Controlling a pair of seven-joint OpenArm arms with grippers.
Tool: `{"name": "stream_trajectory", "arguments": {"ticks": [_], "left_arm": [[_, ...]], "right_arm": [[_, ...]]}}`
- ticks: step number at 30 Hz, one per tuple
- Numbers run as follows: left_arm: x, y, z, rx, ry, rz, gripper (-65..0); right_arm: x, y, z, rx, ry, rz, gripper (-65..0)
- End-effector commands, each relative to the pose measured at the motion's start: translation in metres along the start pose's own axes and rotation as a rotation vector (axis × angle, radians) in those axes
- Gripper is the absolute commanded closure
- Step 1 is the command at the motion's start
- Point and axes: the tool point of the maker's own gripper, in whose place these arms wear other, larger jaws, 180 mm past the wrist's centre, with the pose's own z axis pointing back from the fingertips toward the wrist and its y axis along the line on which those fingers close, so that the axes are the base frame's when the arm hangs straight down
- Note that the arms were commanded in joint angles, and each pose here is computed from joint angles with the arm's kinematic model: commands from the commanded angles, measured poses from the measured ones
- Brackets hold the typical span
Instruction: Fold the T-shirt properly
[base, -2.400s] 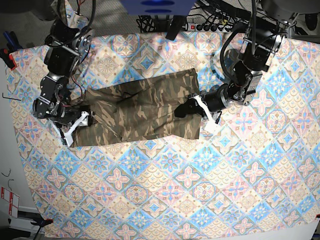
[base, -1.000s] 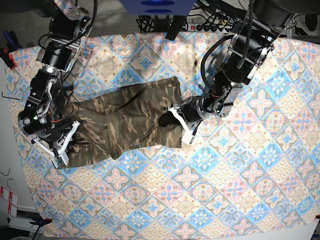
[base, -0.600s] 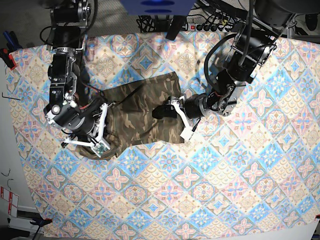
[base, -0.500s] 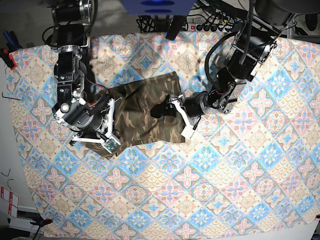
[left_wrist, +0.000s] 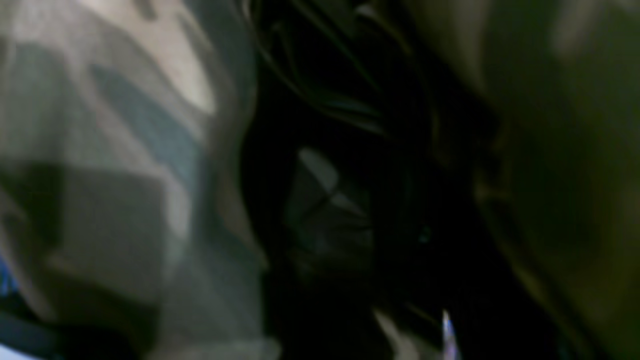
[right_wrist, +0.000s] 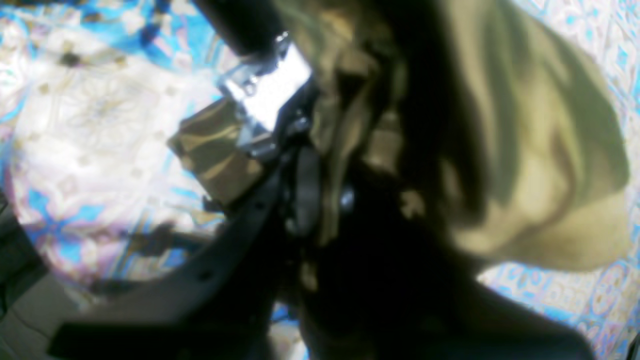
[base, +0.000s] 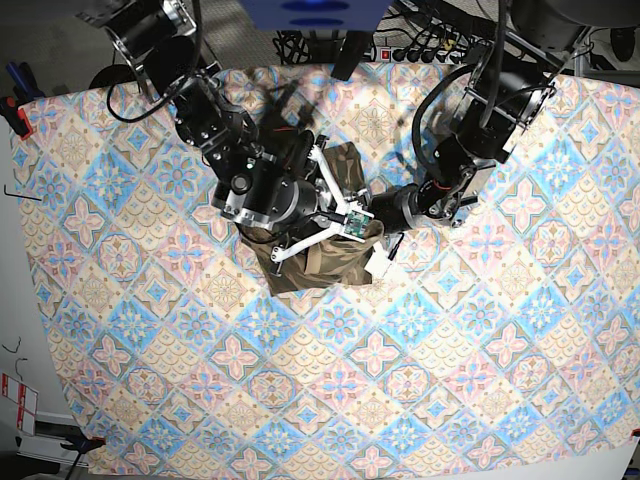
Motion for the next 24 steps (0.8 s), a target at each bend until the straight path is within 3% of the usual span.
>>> {"name": "stream_trajectory", "arguments": {"ticks": [1,4,8,20,24], "left_arm": [[-0.043,0.013,0.014,0.023,0.1,0.086,-38.1],[-0.032,0.011,0.022,0.002,0.034,0.129,-38.1],[-0.035,0.016,0.029,0.011,0.031,0.141,-38.2],[-0.055,0.024,0.043,0.03,0.151,0.141,-38.5],[-0.056,0.025,0.044,0.031,0.156,0.14,-47.6]], "right_arm": [[0.009,0.006,-0.002,0.035,-0.043,0.008,-1.0],[0.005,0.011,-0.011,0.063,-0.048,-0.012,-1.0],[0.0,0.015,-0.018,0.084,-0.036,-0.025,-1.0],[-0.005,0.017,-0.024,0.101,-0.03,-0.038,-1.0],[-0.007,0.019,-0.026,0.107,-0.022,-0.042,-1.0]]}}
